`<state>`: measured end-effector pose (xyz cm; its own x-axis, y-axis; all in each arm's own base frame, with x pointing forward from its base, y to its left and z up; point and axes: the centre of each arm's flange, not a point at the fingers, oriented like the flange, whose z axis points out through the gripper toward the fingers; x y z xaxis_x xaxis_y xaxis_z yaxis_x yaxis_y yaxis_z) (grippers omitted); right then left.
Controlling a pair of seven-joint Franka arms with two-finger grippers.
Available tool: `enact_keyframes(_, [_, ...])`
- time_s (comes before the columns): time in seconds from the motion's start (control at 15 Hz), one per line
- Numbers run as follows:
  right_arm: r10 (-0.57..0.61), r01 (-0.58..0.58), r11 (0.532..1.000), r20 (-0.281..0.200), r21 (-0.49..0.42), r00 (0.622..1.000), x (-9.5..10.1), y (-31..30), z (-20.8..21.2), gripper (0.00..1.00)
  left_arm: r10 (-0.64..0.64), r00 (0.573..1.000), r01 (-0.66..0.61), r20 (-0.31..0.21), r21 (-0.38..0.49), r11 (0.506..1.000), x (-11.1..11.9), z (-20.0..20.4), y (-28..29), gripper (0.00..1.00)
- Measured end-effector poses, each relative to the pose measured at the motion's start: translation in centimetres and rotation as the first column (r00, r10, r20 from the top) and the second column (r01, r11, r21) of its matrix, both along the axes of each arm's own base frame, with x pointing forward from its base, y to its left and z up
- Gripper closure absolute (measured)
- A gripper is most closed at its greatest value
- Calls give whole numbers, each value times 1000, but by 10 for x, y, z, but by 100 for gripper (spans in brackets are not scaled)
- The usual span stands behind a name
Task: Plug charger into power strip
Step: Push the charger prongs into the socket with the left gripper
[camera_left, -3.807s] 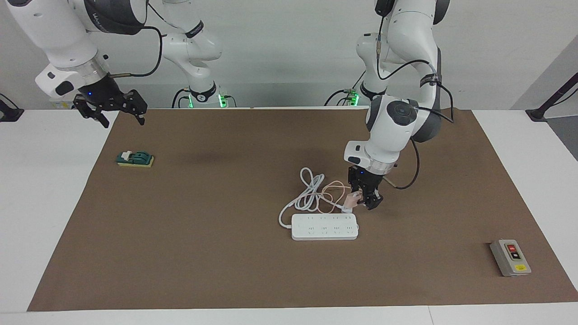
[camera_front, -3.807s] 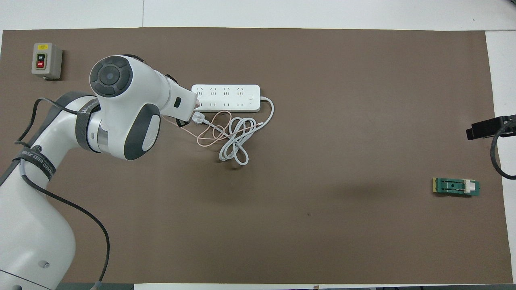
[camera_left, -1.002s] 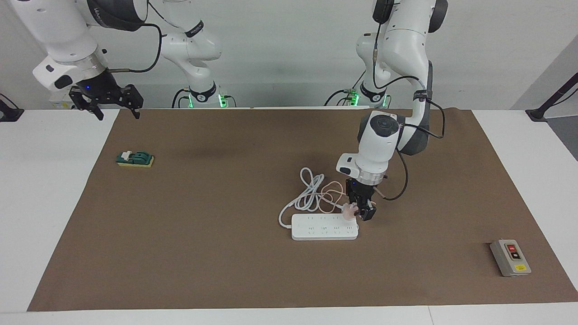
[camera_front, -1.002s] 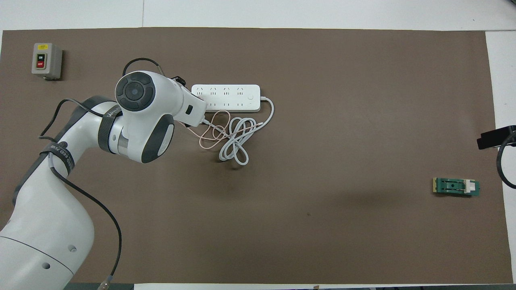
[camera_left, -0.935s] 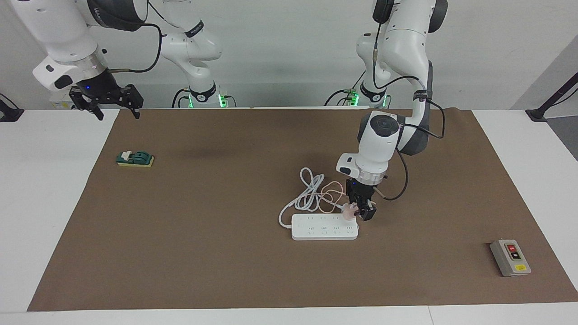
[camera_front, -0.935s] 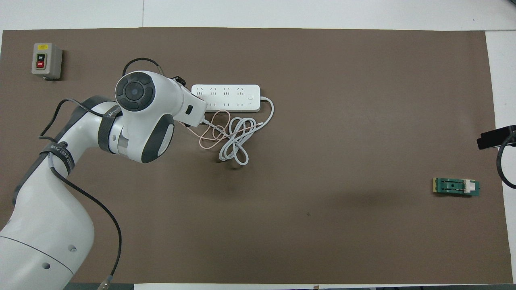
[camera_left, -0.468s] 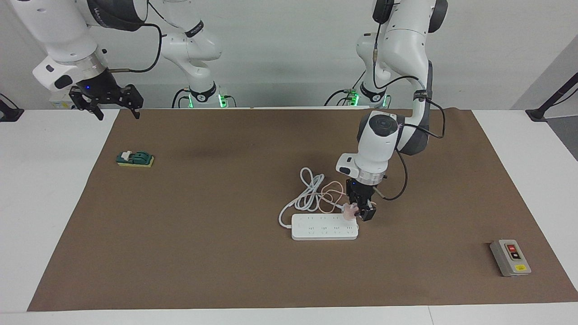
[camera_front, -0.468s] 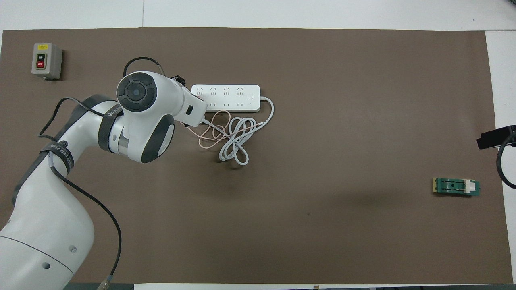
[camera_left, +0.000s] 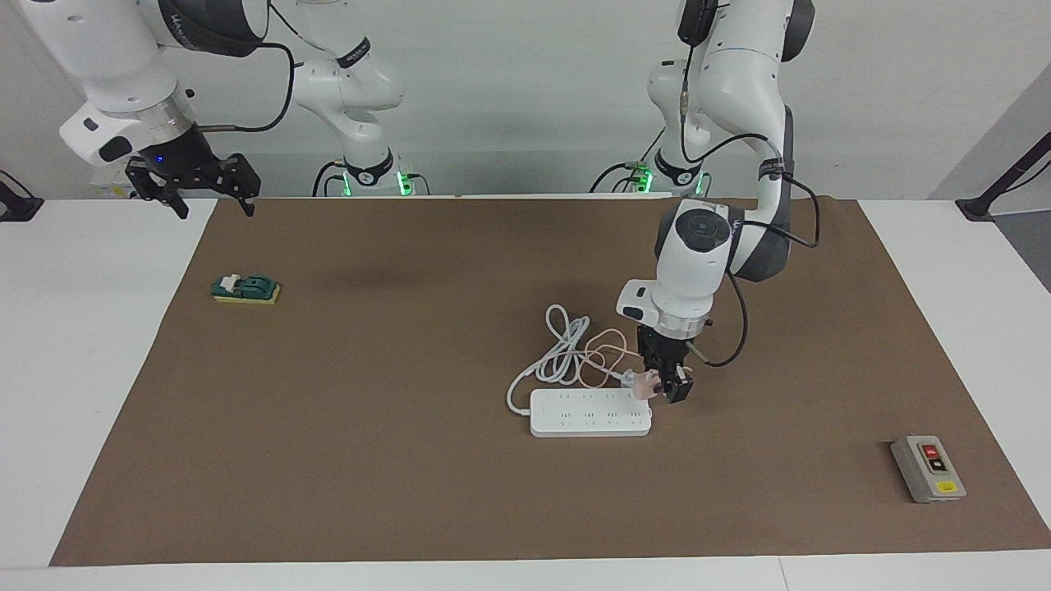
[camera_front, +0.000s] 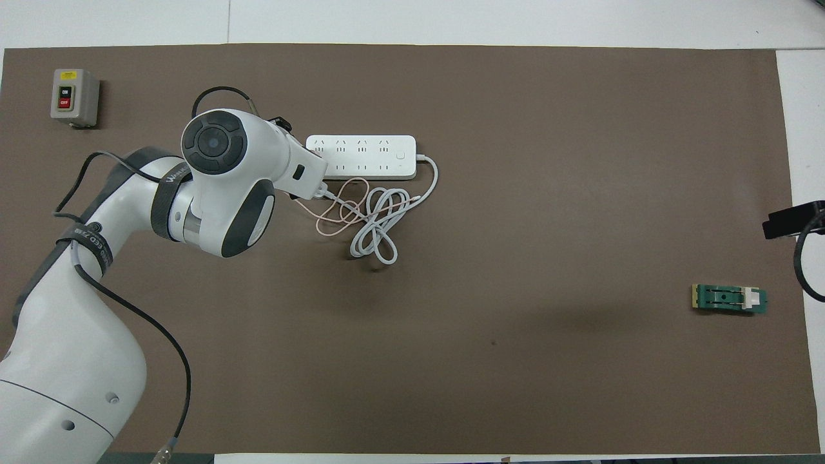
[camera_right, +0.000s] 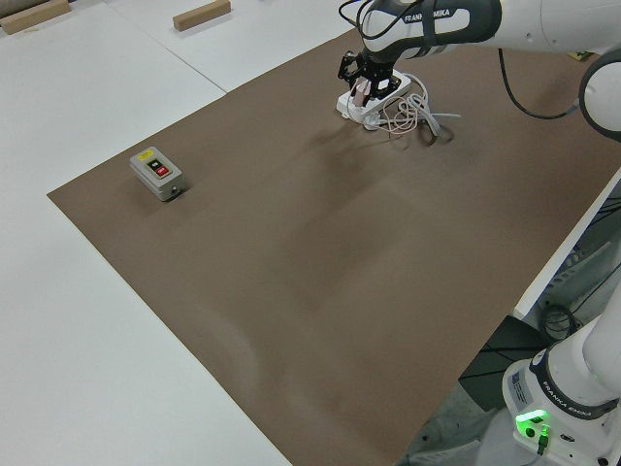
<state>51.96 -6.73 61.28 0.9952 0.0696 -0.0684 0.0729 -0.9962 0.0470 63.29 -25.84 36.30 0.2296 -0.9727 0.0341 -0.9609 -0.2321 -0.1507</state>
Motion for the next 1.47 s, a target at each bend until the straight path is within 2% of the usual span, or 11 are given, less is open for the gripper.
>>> enact_keyframes(0.2, [0, 0, 1000, 0, 0, 1000, 0, 0, 0, 0, 14, 1000, -14, -25, -1, 1000, 13, 1, -4, 65])
enact_keyframes(0.47, [0, 0, 1000, 0, 0, 1000, 0, 0, 0, 0, 34, 997, -37, -63, -44, 998, 12, -6, -11, 65])
enact_keyframes(0.94, [0, 0, 1000, 0, 0, 1000, 0, 0, 0, 0, 37, 996, -40, -77, -39, 998, 11, -9, -10, 65])
enact_keyframes(1.2, [-2, 2, 1000, -35, 4, 999, -4, 0, -3, 0, 36, 997, -38, -75, -35, 999, 11, -9, -9, 65])
enact_keyframes(1.47, [-2, 3, 1000, -42, 5, 999, -5, 0, -3, 0, 31, 997, -34, -68, -33, 999, 11, -9, -10, 65])
